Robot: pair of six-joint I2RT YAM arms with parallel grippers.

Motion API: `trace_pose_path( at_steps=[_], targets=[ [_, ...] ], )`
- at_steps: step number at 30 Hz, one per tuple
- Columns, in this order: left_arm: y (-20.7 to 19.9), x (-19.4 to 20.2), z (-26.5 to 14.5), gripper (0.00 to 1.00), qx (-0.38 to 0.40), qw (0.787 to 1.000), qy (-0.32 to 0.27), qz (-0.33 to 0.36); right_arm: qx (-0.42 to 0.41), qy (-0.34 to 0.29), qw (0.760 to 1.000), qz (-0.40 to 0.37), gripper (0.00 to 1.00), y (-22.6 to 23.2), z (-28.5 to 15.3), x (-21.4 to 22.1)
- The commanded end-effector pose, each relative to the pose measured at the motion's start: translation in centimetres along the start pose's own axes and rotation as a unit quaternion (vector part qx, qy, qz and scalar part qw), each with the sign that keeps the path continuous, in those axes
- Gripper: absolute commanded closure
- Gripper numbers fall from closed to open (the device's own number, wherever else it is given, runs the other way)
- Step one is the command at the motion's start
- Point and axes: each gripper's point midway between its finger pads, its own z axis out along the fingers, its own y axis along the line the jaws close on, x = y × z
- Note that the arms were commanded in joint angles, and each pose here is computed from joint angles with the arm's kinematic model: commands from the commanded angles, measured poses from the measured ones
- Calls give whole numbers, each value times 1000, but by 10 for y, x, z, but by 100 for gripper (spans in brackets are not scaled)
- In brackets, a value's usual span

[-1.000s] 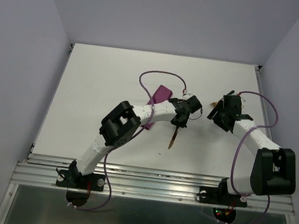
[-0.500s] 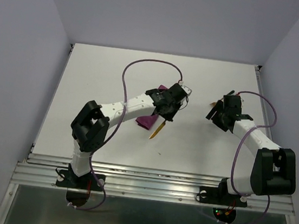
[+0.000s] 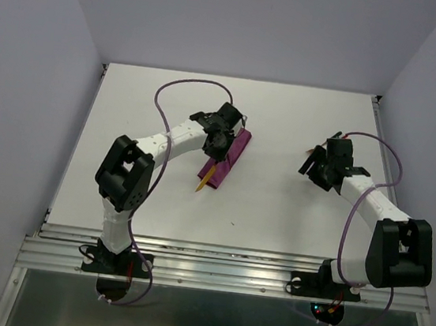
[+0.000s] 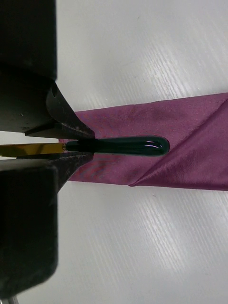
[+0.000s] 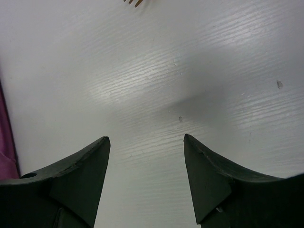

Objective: Fold the napkin into a case and place the utensils inside
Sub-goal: Stuff the knife into the folded napkin.

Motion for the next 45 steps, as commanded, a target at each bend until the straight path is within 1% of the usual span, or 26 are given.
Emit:
trace_pose_path(
  at_steps=[1,7,12,20,28,35,45],
  targets=[
    [0,9,9,100,-3,999,32,2,-13,-7,1000,-12,31,2,-7,-1],
    [-1,21,29,100,8,997,73,-9,-14,-7,1000,-8,31,2,-9,0],
    [8,17,39,100,-3,996,82,-26,-12,-9,1000,-7,31,0,-11,1],
    [13,-2,41,100,-8,997,72,-36,-6,-6,1000,-13,31,-4,-11,4],
    [16,-12,53,100,-8,997,77,-30,4,6,1000,-11,31,-13,-9,18],
    [21,-32,52,100,-7,998,58,-26,4,2,1000,-12,30,-18,-15,22],
    [29,-38,68,100,-11,998,58,-14,16,7,1000,-5,29,-26,-15,30]
  ],
)
